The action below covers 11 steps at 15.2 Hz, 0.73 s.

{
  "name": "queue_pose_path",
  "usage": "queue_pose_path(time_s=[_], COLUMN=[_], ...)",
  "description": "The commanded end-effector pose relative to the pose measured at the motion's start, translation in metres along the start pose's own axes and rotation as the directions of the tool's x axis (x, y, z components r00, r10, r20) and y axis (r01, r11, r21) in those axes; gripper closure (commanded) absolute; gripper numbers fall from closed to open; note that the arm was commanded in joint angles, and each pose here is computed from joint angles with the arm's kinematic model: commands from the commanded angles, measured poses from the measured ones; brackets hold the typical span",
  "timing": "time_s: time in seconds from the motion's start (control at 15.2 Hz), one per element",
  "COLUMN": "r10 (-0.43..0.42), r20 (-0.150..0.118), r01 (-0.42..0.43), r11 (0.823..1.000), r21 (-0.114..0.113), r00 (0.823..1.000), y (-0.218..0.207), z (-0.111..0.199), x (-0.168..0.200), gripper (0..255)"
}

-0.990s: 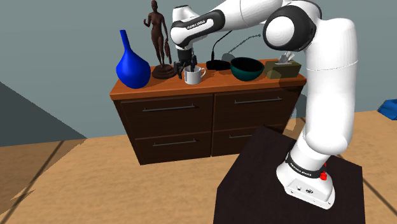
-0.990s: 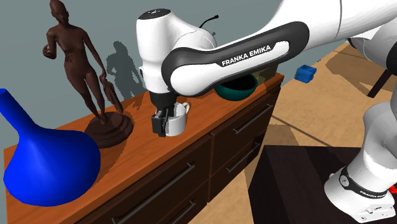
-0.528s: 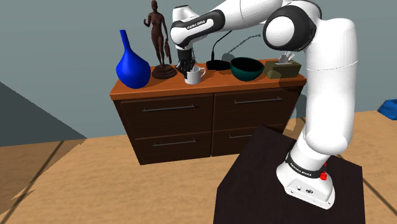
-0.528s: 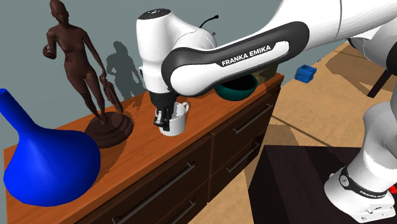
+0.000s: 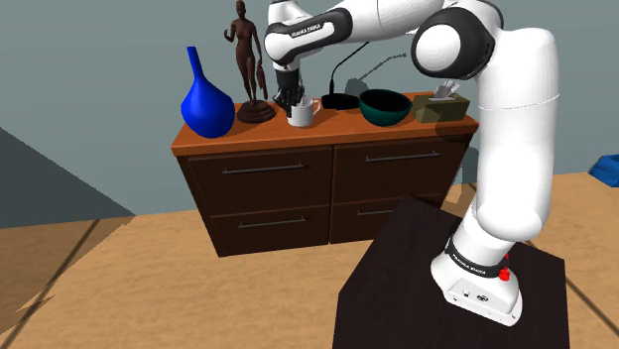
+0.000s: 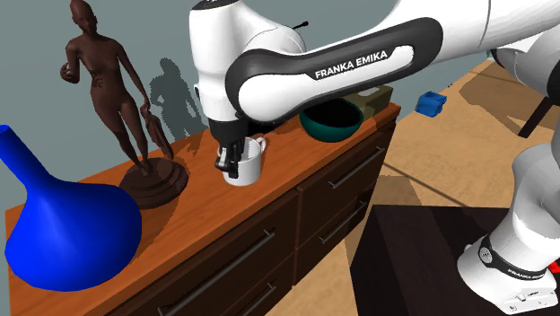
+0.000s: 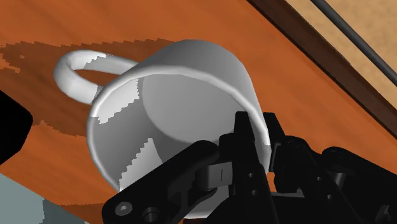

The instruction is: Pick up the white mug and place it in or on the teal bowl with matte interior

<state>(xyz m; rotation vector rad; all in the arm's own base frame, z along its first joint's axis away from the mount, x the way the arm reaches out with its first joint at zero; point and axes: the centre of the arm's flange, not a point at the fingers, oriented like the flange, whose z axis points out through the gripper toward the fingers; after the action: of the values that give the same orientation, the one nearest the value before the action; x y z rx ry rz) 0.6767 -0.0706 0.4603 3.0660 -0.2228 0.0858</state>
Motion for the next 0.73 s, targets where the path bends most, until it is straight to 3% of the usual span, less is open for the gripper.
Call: queue_pose_path(time_s=[0.0, 0.66], r10=[0.000, 0.000], r20=[0.000, 0.000], r01=[0.000, 0.000], r11=[1.000, 1.000], r21=[0.000, 0.000], r00=[1.000, 1.000], y=[0.000, 0.003], z=[-0.011, -0.063], x=[0.000, 0.004], gripper=[255, 255])
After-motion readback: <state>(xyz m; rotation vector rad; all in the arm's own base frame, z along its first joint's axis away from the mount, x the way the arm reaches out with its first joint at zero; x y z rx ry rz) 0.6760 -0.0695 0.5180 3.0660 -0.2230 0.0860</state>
